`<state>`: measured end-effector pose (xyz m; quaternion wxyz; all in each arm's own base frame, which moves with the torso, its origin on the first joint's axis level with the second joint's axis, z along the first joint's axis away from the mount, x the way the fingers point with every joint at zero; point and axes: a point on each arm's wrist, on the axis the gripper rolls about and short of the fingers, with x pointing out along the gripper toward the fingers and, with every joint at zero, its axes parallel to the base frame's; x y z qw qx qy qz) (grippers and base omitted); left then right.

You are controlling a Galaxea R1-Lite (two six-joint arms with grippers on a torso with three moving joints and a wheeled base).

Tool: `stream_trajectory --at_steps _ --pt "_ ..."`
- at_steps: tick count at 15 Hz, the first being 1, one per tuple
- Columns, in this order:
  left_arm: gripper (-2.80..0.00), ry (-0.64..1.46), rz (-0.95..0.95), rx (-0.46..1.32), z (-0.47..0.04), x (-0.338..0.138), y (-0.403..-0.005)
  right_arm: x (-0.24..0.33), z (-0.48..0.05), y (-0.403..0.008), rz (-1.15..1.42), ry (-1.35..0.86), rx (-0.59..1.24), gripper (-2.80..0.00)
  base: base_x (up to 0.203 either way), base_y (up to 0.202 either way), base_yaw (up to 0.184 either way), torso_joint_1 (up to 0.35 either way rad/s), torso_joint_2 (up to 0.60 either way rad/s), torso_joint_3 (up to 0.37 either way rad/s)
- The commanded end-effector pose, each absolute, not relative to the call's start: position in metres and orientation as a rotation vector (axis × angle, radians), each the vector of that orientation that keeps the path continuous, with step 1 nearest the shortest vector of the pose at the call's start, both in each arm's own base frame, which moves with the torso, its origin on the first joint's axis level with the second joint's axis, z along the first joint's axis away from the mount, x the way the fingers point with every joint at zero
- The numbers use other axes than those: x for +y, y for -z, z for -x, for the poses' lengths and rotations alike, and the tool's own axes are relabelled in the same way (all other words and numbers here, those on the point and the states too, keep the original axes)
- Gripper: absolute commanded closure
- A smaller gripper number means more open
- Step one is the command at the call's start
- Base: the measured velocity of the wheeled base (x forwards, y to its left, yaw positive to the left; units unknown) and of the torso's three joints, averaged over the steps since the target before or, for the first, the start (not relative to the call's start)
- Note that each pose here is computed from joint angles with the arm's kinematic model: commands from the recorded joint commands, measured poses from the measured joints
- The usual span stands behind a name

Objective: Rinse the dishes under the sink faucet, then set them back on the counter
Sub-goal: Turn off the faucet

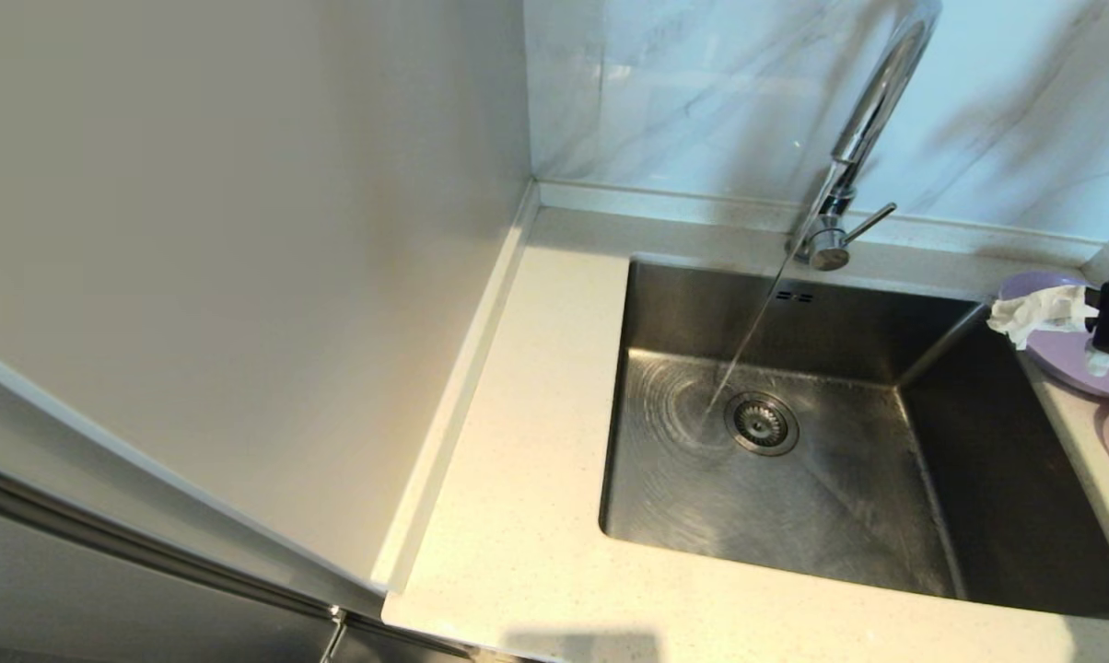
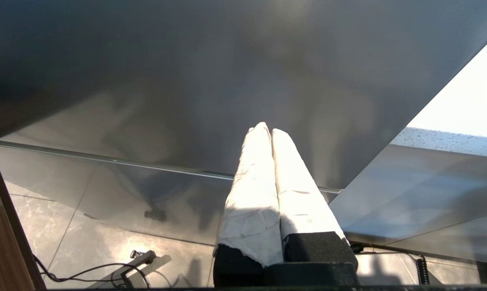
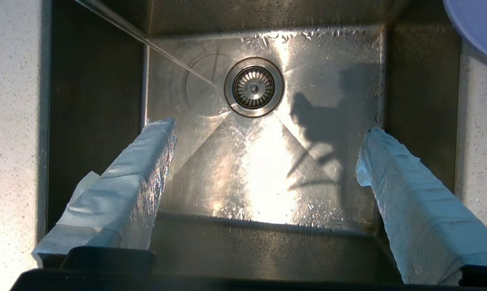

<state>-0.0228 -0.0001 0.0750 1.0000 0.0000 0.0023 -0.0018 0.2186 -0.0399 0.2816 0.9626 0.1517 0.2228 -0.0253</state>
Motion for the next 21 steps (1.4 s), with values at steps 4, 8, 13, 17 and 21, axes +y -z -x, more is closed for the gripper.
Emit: stream_trajectory --at_steps 4,8,13,17,21 --pt "0.0 0.004 0.0 0.005 0.023 0.0 -0.075 -0.04 -0.218 -0.281 -0.31 0.041 0.455 -2.8 0.0 0.0 0.0 0.0 0.0 0.0" --pt "0.0 0.003 0.0 0.005 0.023 0.0 -0.075 -0.04 -0.219 -0.28 -0.304 0.038 0.459 0.0 0.0 0.0 0.0 0.0 0.0 0.0" --pt "0.0 0.003 0.0 0.005 0.023 0.0 -0.075 -0.041 -0.232 -0.281 -0.34 -0.014 0.464 0.0 0.0 0.0 0.0 0.0 0.0 0.0" --pt "0.0 0.003 0.0 0.005 0.023 0.0 -0.075 -0.046 -0.261 -0.282 -0.601 -0.01 0.344 0.0 0.0 0.0 0.0 0.0 0.0 0.0" --pt "0.0 0.003 0.0 0.005 0.023 0.0 -0.075 -0.051 -0.289 -0.267 -0.758 -0.125 0.295 0.0 0.0 0.0 0.0 0.0 0.0 0.0"
